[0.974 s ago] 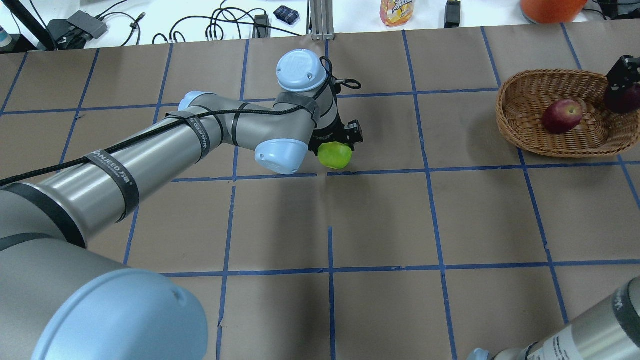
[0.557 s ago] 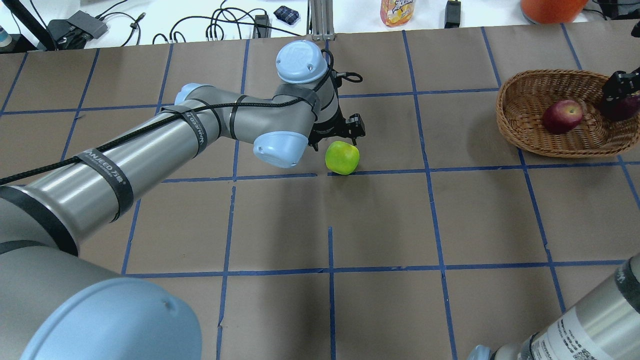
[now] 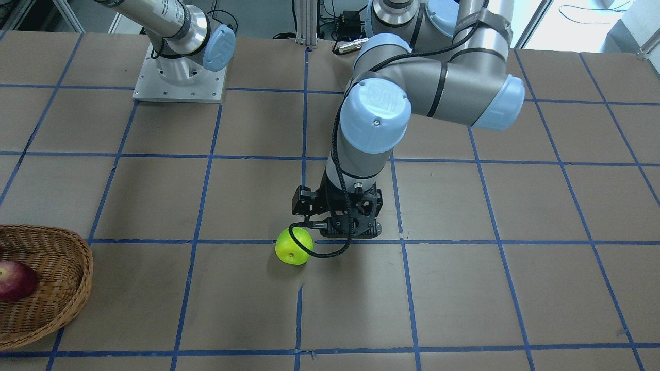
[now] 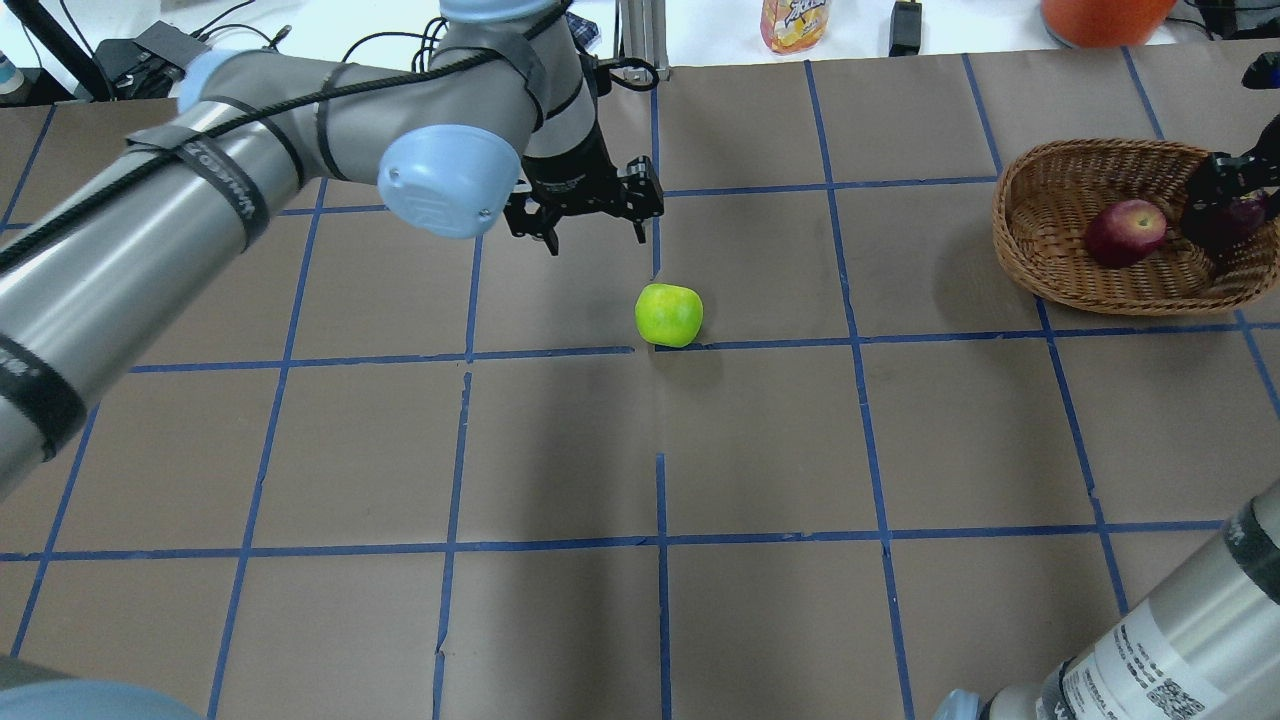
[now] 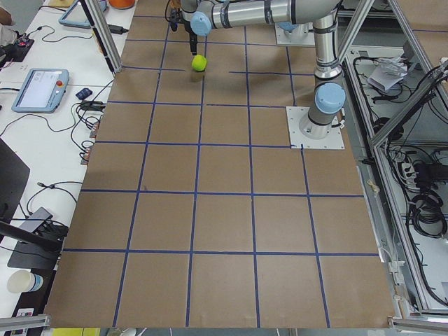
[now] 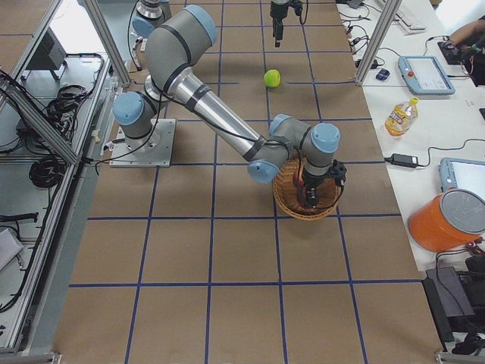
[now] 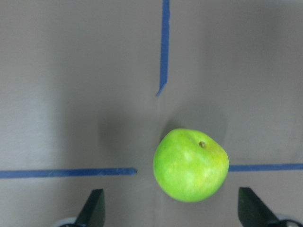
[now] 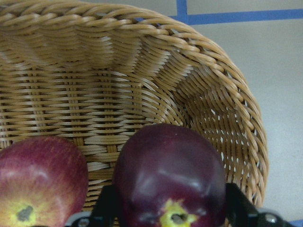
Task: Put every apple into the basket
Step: 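Raise the left gripper back toward rest while the right returns from the basket, then lower the right gripper onto the green apple and close it, then lift the green apple and carry it over the basket with the right gripper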
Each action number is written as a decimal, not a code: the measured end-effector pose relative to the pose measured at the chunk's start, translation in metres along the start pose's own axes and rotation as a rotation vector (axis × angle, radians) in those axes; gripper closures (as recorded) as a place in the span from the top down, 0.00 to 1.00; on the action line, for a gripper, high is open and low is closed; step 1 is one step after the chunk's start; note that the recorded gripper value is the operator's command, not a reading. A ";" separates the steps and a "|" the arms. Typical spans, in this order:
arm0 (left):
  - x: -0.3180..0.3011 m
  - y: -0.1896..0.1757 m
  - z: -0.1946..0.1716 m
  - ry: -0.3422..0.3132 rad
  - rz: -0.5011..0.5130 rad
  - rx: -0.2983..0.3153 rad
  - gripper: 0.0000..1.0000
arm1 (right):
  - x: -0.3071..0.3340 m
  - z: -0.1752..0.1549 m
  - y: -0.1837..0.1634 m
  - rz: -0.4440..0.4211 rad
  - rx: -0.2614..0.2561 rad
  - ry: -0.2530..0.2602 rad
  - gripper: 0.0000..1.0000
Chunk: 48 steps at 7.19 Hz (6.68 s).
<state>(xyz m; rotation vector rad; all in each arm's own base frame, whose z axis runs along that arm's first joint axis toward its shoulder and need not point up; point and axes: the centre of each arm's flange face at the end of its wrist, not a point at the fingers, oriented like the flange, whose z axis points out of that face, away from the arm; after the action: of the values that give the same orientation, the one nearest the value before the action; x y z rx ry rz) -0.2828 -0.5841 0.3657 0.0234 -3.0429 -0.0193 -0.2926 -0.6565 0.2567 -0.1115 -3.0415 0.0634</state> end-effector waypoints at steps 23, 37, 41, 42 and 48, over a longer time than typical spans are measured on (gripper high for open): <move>-0.160 0.073 -0.145 -0.171 -0.007 0.005 1.00 | -0.646 -0.036 0.098 0.276 -0.165 -0.111 1.00; -0.162 0.075 -0.142 -0.168 -0.009 -0.003 1.00 | -0.635 -0.004 0.122 0.262 -0.175 -0.037 0.01; -0.162 0.076 -0.140 -0.169 -0.008 -0.005 1.00 | -0.627 -0.024 0.103 0.272 -0.115 -0.074 0.00; -0.162 0.076 -0.140 -0.169 -0.008 -0.006 1.00 | -0.622 -0.043 0.094 0.277 -0.105 -0.079 0.00; -0.162 0.076 -0.140 -0.167 -0.008 -0.006 1.00 | -0.306 -0.148 0.021 0.076 -0.136 0.018 0.00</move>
<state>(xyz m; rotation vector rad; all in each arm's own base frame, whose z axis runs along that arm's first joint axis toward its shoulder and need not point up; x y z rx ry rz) -0.1086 -0.5070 0.4899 0.0349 -3.2092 -0.0320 0.0272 -0.6527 0.3737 -0.2369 -3.0202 -0.1385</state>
